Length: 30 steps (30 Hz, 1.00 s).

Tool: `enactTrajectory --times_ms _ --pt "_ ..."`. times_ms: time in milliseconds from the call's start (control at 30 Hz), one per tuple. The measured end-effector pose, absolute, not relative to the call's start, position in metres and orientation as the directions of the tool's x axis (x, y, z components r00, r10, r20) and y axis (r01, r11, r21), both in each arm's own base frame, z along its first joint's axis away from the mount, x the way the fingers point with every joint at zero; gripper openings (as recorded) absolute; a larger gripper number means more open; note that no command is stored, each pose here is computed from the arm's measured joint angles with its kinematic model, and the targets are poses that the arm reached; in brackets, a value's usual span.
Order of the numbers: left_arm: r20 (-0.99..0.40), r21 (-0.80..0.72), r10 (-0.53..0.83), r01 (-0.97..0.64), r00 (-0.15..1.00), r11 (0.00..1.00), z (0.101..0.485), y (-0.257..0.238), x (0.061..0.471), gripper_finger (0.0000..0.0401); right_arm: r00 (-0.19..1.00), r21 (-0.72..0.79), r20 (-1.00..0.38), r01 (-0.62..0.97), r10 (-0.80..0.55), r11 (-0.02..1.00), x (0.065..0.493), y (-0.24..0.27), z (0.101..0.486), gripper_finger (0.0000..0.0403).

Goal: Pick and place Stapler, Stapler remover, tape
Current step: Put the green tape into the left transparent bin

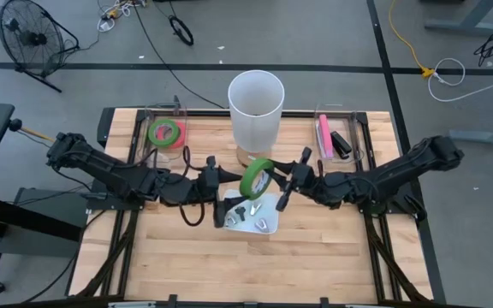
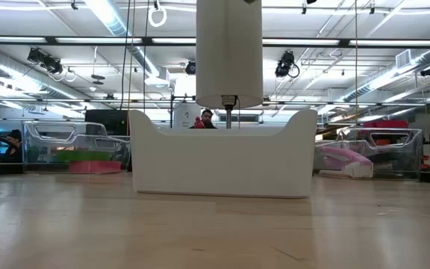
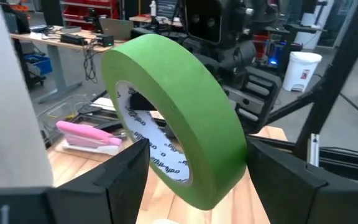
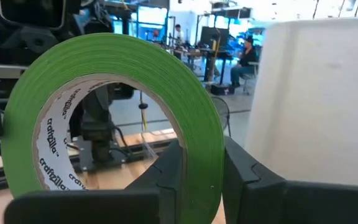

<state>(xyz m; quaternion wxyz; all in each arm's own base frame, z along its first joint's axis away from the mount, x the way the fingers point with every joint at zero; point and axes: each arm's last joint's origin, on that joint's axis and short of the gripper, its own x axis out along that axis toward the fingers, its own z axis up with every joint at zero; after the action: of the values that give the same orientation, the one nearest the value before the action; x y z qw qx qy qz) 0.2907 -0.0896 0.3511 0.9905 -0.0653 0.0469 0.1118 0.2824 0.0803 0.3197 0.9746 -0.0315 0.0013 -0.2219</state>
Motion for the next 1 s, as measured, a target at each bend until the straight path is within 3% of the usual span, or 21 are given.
enactTrajectory --times_ms 400,500,633,733,1000 --pt "-0.112 -0.110 0.245 -0.257 0.963 0.960 0.3505 -0.0891 0.2903 0.0261 0.911 -0.064 0.025 0.412 -0.411 0.909 0.2925 0.0810 0.3130 0.0055" --pt "-0.124 -0.105 0.258 -0.271 0.958 0.957 0.3490 -0.0885 0.2900 0.0219 0.910 -0.069 0.024 0.414 -0.414 0.907 0.2927 0.0800 0.3128 0.0055" --pt "-0.147 -0.101 0.265 -0.281 0.953 0.954 0.3466 -0.0883 0.2893 0.0124 0.907 -0.086 0.018 0.421 -0.421 0.903 0.2927 0.0798 0.3120 0.0055" --pt "-0.161 -0.088 0.267 -0.283 0.950 0.955 0.3451 -0.0881 0.2890 0.0120 0.909 -0.095 0.017 0.416 -0.416 0.904 0.2927 0.0799 0.3119 0.0056" --pt "-0.191 -0.040 0.281 -0.293 0.941 0.955 0.3415 -0.0877 0.2881 0.0118 0.915 -0.105 0.021 0.404 -0.404 0.909 0.2923 0.0809 0.3127 0.0143"
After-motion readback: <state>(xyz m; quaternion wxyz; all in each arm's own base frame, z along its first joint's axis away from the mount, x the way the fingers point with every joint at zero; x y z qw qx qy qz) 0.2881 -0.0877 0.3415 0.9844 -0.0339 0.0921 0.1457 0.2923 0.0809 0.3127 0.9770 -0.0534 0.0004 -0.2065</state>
